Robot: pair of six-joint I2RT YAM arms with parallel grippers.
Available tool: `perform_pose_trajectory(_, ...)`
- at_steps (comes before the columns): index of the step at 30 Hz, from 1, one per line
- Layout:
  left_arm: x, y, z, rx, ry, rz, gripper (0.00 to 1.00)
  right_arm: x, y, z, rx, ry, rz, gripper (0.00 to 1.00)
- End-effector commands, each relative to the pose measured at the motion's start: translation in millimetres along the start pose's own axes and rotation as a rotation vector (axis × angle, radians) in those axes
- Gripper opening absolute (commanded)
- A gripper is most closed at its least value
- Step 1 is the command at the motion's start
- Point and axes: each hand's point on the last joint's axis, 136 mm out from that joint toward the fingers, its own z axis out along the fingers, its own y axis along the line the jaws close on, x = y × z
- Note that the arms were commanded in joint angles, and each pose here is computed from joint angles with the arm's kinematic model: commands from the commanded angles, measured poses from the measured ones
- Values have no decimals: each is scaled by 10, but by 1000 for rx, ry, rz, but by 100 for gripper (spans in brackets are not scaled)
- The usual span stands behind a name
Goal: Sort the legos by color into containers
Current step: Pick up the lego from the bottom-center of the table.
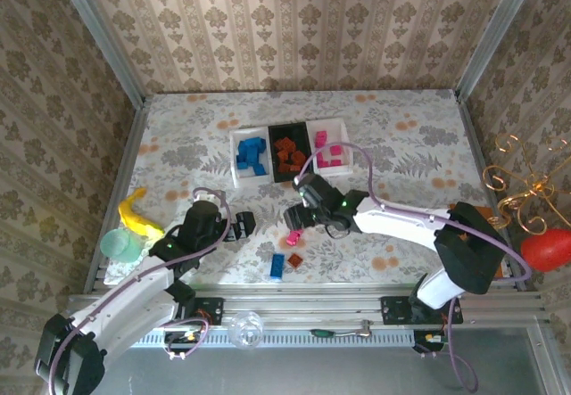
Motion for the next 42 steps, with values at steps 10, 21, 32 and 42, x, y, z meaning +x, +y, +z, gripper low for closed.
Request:
perform_pose_trajectory(10, -128, -26, 2, 3, -30, -14, 100, 752, 519, 68, -29, 158, -338, 74)
perform_pose_trajectory(21, -100, 34, -10, -6, -28, -26, 100, 991, 528, 271, -4, 236, -417, 60)
perform_pose_trajectory(32, -101, 24, 7, 3, -21, -24, 100, 748, 544, 45, -56, 128, -382, 31)
perform_pose_trajectory(42, -127, 3, 11, 11, -27, -29, 100, -613, 147, -557, -67, -239, -110, 28)
